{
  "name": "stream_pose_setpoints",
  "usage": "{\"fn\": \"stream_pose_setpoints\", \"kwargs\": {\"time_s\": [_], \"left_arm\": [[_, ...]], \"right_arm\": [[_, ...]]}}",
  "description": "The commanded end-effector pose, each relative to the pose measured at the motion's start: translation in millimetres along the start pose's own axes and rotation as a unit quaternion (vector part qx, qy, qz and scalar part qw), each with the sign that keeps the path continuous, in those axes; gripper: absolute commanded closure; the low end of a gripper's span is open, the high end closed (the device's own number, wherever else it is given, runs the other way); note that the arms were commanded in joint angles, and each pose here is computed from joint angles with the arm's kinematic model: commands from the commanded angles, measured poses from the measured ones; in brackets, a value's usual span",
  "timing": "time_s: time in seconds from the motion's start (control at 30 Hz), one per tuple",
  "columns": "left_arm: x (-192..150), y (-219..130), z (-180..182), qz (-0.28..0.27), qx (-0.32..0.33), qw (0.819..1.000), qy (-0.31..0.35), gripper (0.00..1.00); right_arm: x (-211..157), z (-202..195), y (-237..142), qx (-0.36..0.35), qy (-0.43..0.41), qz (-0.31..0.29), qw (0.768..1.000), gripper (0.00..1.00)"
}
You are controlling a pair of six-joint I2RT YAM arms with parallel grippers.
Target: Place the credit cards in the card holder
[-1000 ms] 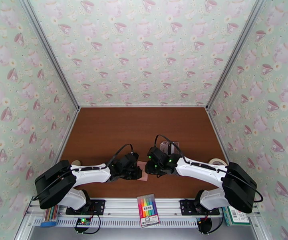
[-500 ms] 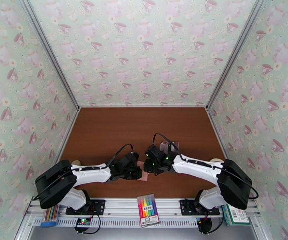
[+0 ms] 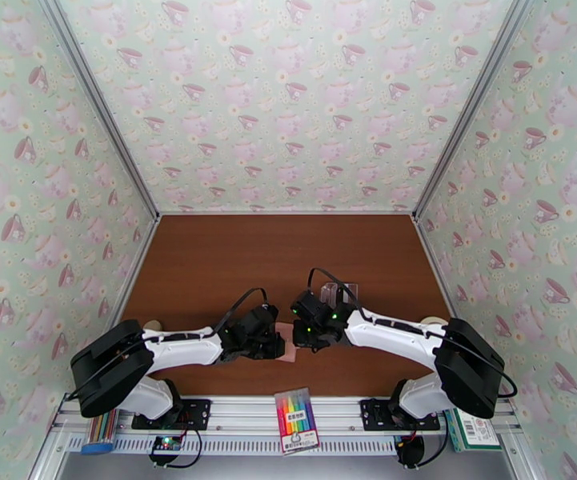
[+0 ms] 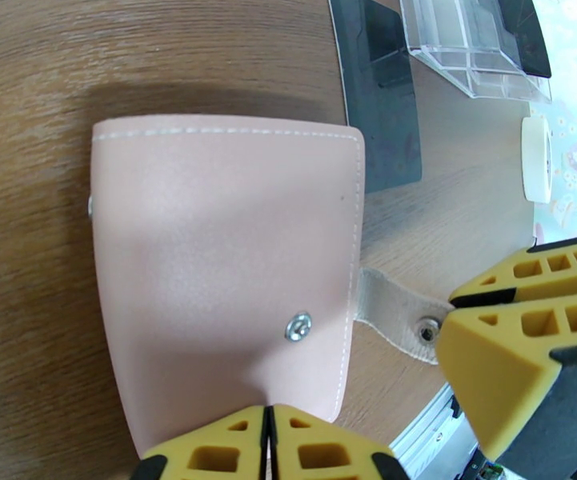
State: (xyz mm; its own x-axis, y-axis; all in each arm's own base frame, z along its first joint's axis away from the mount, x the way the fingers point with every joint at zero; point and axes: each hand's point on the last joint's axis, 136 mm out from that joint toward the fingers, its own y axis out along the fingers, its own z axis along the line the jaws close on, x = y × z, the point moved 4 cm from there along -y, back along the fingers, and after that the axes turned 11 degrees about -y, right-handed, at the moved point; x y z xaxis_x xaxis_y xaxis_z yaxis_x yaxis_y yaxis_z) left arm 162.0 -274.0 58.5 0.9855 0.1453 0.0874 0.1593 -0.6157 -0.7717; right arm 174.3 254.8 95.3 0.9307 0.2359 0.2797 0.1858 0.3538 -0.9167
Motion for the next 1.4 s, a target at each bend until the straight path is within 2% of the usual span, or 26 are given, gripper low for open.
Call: {"fn": "stream_pose_setpoints", "kwargs": {"time_s": [0.0,0.27,0.43,1.1,1.37], "left_arm": [[-1.4,6.2,8.2,0.003,0.026,1.0,-0.001,0.88],[-1.4,5.8,7.5,0.003,0.026,1.0,-0.001,0.88],[-1.4,6.2,7.7,0.003,0.026,1.0,0.0,0.88],[-1.3,2.6,2.0,0.002,0.012,1.0,0.003,0.88],[1.9,-29.0,-7.6,-0.023,0.009,0.999,0.026,0.78]], "right_arm": [[6.5,0.5,-4.6,-0.009,-0.002,-0.009,1.0,0.87],[8.2,3.2,-9.1,0.001,-0.003,-0.014,1.0,0.9],[9.8,6.6,-9.8,0.011,-0.003,-0.018,1.0,1.0],[15.3,19.4,17.1,0.034,-0.007,0.0,0.999,1.0],[13.0,17.2,25.7,0.031,-0.005,0.005,0.999,1.0]]}}
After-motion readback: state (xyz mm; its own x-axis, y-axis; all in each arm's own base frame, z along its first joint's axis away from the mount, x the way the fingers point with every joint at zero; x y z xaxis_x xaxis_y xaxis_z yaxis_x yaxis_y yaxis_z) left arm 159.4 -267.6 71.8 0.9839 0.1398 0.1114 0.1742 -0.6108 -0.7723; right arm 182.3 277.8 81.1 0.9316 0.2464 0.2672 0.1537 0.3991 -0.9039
